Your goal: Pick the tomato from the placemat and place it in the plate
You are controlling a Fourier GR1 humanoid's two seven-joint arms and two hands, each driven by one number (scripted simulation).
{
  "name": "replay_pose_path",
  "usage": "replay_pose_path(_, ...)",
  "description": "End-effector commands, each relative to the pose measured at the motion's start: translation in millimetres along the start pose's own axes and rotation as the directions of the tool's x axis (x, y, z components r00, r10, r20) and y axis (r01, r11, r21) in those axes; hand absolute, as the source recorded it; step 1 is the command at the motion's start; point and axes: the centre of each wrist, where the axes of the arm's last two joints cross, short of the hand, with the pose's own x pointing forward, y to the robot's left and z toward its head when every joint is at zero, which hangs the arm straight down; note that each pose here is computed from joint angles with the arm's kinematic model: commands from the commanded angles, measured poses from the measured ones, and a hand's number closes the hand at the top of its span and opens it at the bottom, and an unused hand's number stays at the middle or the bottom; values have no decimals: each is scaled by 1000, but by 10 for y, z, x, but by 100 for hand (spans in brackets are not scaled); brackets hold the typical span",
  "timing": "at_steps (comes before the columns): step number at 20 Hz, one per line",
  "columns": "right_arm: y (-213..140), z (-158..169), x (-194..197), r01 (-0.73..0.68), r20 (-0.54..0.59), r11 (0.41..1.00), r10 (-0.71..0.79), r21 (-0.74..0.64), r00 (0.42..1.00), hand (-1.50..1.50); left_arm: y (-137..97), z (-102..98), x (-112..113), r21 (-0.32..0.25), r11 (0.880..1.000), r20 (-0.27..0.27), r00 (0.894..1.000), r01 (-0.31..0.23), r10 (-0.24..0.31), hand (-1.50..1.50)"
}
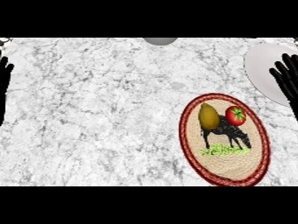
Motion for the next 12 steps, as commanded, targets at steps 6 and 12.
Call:
replay_pose_path(6,-206,-741,531,17,209,933,-98,360,973,150,-692,672,-800,-242,961,-424,906,-135,21,0)
replay_pose_path(12,-906,-603,-34,-113,193,989,94,91,977,-150,-952,844,-826,-298,927,-471,879,-229,66,0)
